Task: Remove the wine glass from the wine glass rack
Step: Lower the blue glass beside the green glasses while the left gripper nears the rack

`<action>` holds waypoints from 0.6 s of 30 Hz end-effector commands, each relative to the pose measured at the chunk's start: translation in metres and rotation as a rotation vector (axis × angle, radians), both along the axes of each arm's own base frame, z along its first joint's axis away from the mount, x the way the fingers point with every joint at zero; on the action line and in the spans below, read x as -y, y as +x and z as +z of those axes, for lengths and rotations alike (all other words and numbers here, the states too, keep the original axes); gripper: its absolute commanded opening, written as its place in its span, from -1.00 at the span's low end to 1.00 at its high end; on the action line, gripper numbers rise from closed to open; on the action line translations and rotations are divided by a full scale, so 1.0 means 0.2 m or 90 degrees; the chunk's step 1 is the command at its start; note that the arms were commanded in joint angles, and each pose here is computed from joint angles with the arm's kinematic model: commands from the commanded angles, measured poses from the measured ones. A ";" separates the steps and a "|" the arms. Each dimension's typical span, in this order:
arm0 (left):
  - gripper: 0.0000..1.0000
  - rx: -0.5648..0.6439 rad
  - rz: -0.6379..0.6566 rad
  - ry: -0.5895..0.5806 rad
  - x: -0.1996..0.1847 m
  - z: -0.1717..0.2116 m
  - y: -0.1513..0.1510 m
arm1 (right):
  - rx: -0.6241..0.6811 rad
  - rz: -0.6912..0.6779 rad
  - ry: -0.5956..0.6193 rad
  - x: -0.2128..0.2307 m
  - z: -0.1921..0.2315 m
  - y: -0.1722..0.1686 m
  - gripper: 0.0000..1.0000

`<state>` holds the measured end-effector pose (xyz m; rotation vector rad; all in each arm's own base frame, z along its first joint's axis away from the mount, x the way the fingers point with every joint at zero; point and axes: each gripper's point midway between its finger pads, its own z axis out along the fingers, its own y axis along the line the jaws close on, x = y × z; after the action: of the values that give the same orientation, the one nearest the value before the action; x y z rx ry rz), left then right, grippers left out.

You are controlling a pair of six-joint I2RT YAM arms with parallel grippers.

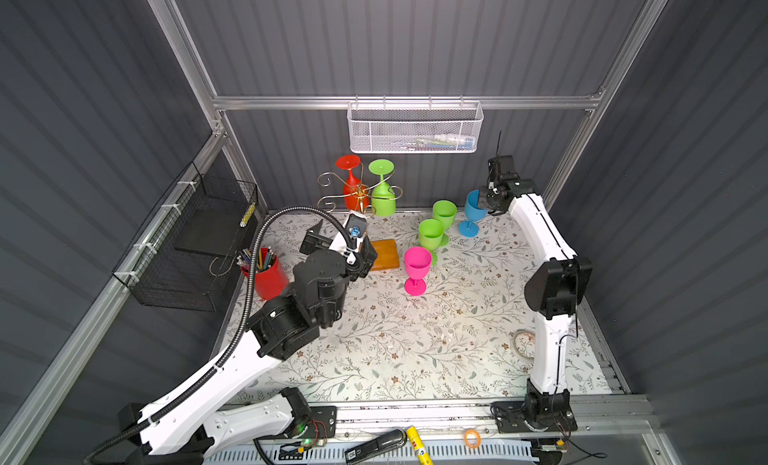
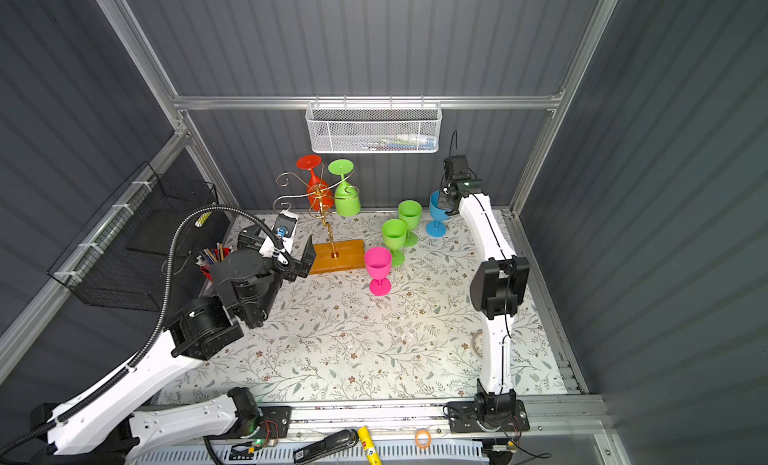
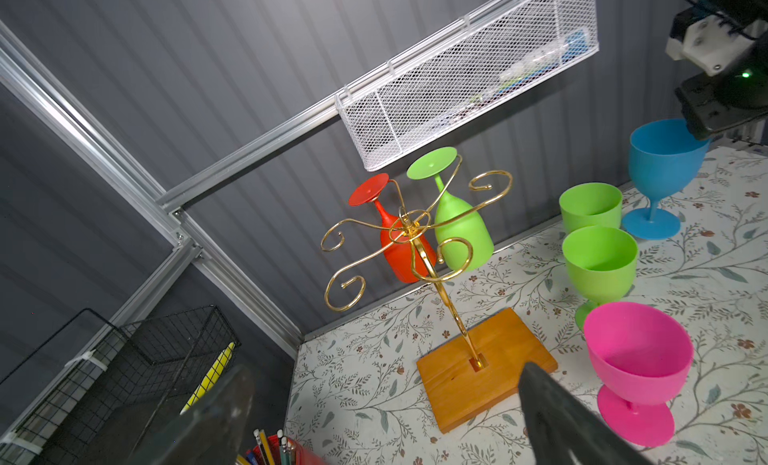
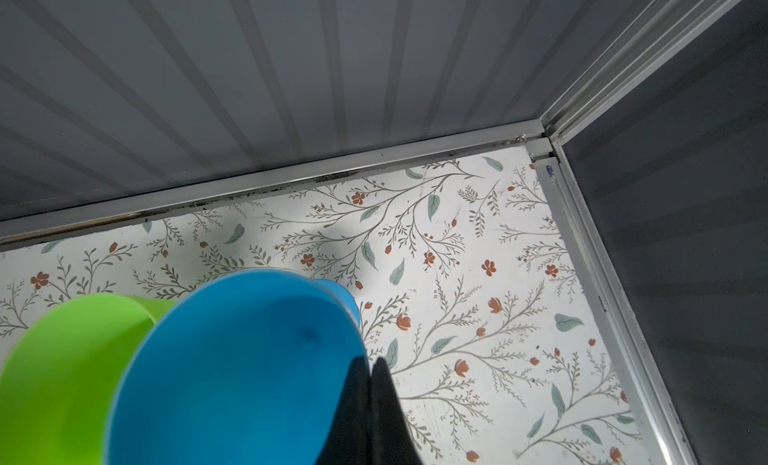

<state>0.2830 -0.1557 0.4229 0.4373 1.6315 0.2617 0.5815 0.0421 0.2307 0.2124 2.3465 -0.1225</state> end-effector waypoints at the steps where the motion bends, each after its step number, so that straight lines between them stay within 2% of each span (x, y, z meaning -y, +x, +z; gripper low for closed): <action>1: 1.00 -0.028 -0.010 -0.047 0.00 -0.02 0.07 | 0.018 0.005 0.004 0.01 0.04 0.04 -1.00; 8: 0.99 -0.095 0.021 -0.109 -0.12 -0.14 0.26 | 0.020 0.015 0.004 0.00 -0.01 0.09 -1.00; 13: 0.99 -0.101 0.015 -0.180 -0.17 -0.13 0.31 | 0.023 0.020 0.000 -0.01 -0.04 0.13 -1.00; 18: 1.00 -0.131 0.018 -0.184 -0.16 -0.20 0.36 | 0.023 0.026 -0.005 -0.02 -0.08 0.17 -1.00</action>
<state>0.3532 -0.1129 0.3780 0.2301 1.8430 0.0846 0.6072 0.0468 0.2110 0.1749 2.3392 -0.1082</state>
